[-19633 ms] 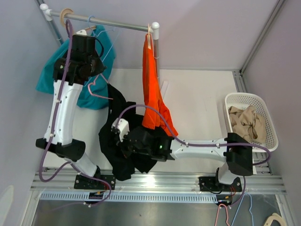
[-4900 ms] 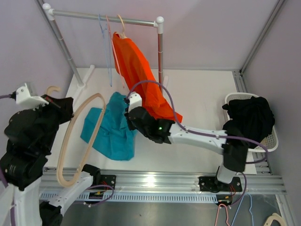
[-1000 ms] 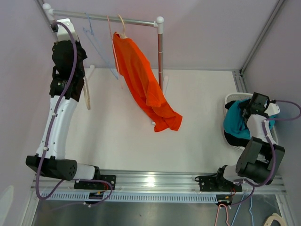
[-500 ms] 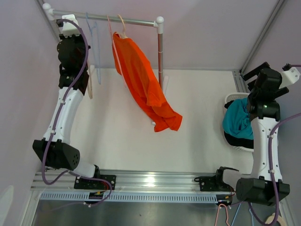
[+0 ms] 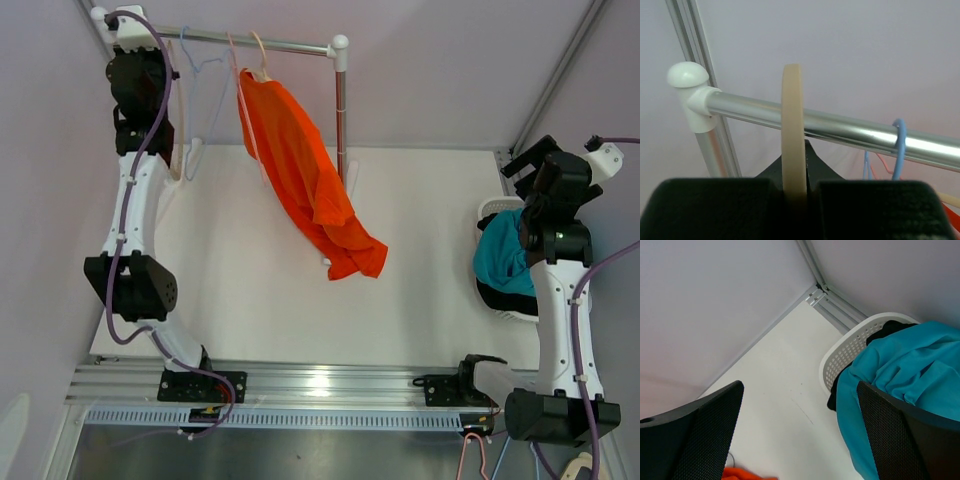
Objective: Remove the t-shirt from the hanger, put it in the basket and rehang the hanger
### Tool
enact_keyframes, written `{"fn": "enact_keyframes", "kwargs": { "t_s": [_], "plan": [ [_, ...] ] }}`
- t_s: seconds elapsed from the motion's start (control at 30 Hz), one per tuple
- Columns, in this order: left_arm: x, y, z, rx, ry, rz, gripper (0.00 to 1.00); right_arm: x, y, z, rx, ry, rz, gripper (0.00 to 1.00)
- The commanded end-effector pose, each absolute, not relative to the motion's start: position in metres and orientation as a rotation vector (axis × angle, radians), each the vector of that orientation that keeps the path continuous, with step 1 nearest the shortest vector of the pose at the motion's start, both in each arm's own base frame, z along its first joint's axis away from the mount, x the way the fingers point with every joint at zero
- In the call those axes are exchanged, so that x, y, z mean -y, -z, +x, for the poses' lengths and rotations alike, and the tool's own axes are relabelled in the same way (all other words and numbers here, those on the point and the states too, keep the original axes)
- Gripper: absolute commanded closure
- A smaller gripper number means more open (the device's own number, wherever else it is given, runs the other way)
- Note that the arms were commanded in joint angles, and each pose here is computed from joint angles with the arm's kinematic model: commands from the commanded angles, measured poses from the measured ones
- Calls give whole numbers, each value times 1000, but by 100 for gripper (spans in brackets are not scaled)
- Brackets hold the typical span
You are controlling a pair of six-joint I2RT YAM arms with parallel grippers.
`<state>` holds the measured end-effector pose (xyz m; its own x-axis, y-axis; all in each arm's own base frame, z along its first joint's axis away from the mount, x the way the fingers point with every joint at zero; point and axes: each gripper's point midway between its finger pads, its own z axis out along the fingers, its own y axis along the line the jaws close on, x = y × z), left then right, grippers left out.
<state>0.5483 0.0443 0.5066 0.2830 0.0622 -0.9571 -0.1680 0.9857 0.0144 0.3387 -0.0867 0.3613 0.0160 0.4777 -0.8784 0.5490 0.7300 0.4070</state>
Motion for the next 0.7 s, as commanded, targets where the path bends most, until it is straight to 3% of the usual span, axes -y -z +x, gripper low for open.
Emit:
{"fn": "enact_keyframes", "kwargs": {
  "t_s": [0.0, 0.43, 0.67],
  "plan": [
    [-52, -549, 534, -1171, -59, -118, 99, 79, -365, 335, -1608, 57, 805, 1],
    [-29, -488, 583, -1386, 252, -50, 99, 67, -359, 338, -1639, -8, 785, 0],
    [-25, -470, 589, -1446, 261, -54, 95, 63, -356, 335, -1646, -31, 777, 0]
  ]
}}
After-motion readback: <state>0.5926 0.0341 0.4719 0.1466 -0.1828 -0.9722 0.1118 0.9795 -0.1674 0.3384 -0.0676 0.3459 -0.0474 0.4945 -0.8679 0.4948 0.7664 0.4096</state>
